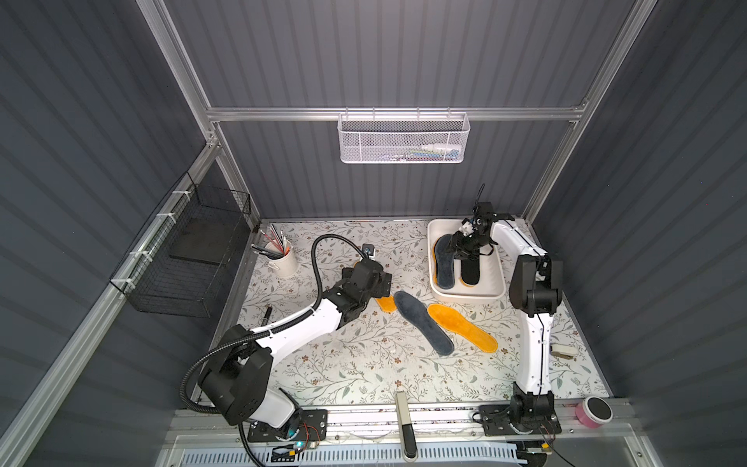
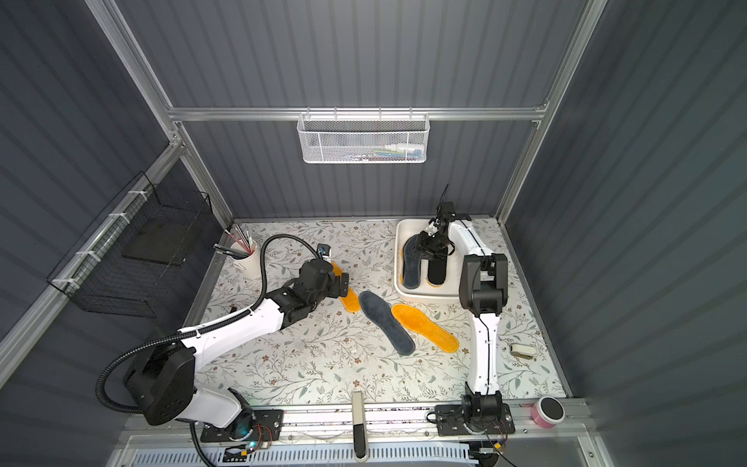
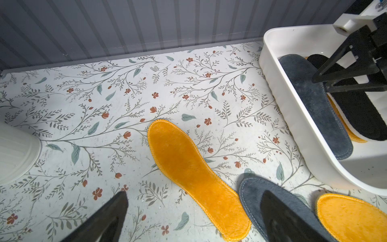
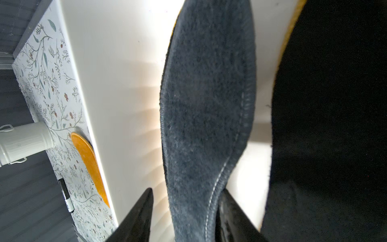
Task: Put the insoles into the storage box
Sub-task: Place the insole in the storage box, then move the insole to the center of the board.
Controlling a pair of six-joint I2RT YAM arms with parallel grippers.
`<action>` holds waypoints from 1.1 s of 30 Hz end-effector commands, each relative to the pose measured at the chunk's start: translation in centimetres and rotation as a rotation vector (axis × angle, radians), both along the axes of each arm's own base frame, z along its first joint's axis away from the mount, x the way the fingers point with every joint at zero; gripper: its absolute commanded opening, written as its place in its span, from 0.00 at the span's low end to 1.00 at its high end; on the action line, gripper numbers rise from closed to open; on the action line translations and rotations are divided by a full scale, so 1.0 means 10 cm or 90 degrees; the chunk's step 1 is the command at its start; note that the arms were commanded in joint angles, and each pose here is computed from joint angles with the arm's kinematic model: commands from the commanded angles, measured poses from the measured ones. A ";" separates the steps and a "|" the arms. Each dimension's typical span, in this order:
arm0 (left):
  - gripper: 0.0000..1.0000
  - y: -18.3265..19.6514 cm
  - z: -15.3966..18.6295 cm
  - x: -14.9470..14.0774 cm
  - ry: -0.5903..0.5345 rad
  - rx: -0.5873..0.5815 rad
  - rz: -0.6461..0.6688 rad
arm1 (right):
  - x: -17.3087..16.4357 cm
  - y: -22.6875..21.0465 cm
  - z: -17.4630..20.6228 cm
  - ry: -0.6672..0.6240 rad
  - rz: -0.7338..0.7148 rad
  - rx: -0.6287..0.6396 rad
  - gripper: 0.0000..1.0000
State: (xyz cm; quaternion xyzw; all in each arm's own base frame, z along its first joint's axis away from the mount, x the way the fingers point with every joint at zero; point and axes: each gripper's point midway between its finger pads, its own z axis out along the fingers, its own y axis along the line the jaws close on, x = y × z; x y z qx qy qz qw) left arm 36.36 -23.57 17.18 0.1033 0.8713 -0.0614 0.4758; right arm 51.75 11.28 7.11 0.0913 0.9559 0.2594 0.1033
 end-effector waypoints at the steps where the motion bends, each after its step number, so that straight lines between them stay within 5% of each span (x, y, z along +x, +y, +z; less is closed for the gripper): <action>1: 1.00 0.07 0.07 -0.01 -0.009 0.004 0.006 | -0.04 -0.02 -0.01 0.013 0.004 -0.013 0.52; 19: 1.00 0.07 0.08 -0.02 -0.006 -0.005 0.010 | -0.22 0.00 0.77 -0.073 0.034 -0.007 0.54; 27: 1.00 0.08 0.00 0.02 0.023 -0.042 0.017 | -0.74 0.29 1.25 -0.152 0.121 0.024 0.55; 33: 1.00 0.06 -0.16 0.09 0.092 -0.102 0.005 | -1.32 0.64 1.22 -0.161 0.207 0.023 0.55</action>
